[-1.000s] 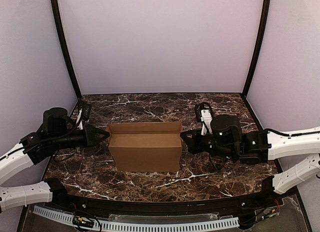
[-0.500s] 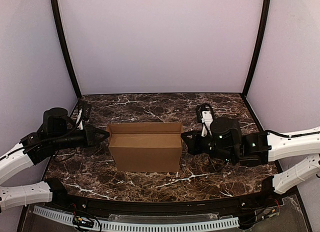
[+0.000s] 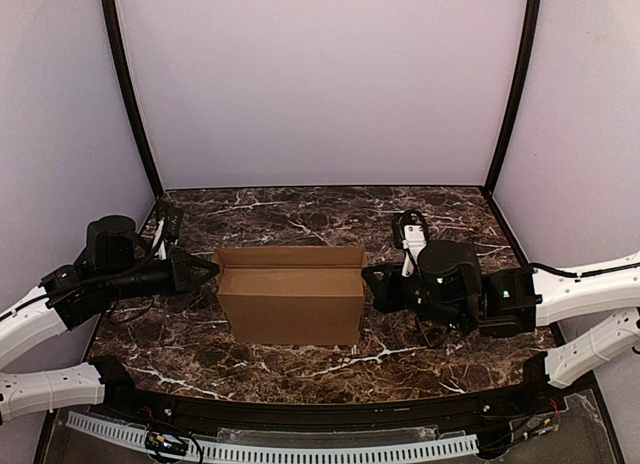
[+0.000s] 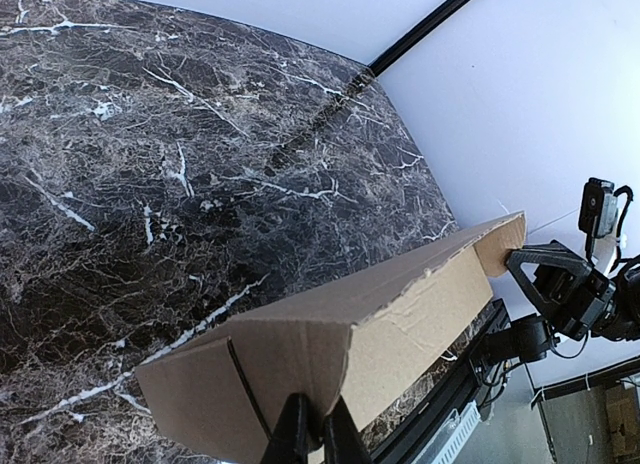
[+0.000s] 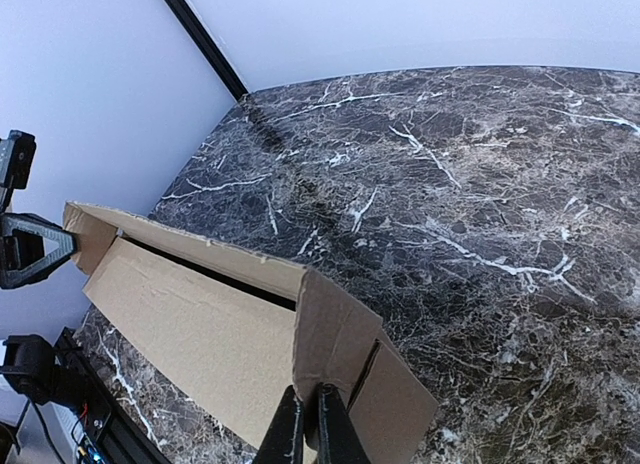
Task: Fold the paper box
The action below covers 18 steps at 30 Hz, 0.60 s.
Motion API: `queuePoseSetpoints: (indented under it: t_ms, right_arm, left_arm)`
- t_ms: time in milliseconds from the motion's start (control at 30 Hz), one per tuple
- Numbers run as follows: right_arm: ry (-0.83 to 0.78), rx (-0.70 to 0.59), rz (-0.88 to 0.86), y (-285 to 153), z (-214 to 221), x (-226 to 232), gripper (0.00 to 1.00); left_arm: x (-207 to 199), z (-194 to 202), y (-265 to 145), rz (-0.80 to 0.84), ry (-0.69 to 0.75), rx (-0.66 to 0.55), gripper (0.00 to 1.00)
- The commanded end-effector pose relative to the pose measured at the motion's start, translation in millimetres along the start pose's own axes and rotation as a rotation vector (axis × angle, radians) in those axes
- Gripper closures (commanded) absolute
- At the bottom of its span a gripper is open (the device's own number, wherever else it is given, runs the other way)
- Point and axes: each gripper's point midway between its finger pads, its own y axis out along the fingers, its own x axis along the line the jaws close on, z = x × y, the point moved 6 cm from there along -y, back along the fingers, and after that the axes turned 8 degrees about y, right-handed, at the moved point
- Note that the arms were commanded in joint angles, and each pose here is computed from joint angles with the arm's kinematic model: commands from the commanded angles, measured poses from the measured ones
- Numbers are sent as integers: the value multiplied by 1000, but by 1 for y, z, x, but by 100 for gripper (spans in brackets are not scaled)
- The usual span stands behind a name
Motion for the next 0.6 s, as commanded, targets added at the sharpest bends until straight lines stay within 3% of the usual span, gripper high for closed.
queuePoseSetpoints:
  t_ms: [0,567]
  right_arm:
    - [6,5,24,4,12,-2,96]
    - [-2,-10,94,-2,30,-10,100]
  left_arm:
    - [3,7,2,-11,-14,20,96]
    - [4,8,1,-18,-21,12,96]
